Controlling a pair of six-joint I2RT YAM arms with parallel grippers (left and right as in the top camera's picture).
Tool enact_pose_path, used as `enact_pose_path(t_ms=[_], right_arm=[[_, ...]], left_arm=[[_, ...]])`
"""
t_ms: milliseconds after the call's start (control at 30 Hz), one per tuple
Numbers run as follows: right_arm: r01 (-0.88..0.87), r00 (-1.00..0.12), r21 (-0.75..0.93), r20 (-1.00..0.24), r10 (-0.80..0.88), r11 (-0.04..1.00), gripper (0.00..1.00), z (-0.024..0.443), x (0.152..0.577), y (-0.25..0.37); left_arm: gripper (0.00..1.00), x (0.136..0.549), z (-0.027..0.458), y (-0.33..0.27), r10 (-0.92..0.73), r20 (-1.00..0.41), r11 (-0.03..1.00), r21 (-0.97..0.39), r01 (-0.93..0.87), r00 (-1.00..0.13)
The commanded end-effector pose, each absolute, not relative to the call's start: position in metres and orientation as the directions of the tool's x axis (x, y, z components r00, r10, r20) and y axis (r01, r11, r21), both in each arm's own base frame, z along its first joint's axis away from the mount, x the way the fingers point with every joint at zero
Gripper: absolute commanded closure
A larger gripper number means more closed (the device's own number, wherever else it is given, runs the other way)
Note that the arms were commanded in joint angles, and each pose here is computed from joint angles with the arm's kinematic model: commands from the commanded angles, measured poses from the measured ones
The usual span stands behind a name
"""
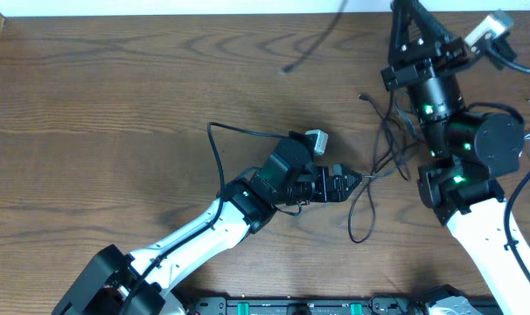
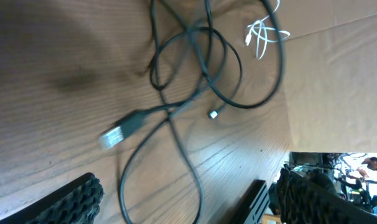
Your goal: Untangle cables
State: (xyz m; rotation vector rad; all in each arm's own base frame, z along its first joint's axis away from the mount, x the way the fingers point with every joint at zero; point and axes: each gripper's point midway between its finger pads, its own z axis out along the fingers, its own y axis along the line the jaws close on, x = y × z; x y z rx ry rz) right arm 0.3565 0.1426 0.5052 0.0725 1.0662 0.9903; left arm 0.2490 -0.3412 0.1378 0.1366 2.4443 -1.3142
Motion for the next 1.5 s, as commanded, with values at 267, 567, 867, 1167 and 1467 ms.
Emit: enact_pose_path(t_ms=[267,567,867,1167,1467], right_arm=[[-0.790,0.112,0.413,-0.629,0.769,0.453,0.99,0.589,0.309,0.168],[-0.756,0.350,0.300,-0.565,0.747,0.581,0.99,0.653,0.282,0.135],[-0.620,0.492,0.313,-0.560,0.667,0.720,0.99,0.676,0.285,0.089],[-0.614,0.553,0.286,-0.510,0.659,0.735,0.98,0.698,0.255,0.069],[-0.553,0.640,0.313,-0.434,0.634,0.772,0.99,0.716,0.229,0.043]], left_arm=[[0.09,0.260,0.158,-0.346,-0.130,-0.421,0.532,-0.794,0.295,-0.898],[0.09,0.263,0.138,-0.343,-0.127,-0.397,0.575,-0.776,0.258,-0.909],[0.10,0.260,0.095,-0.337,-0.105,-0.328,0.653,-0.734,0.184,-0.939],[0.25,0.265,0.044,-0.326,-0.115,-0.288,0.747,-0.656,0.108,-0.951],[0.92,0.262,-0.007,-0.313,-0.214,-0.160,0.798,-0.598,-0.078,-0.964]])
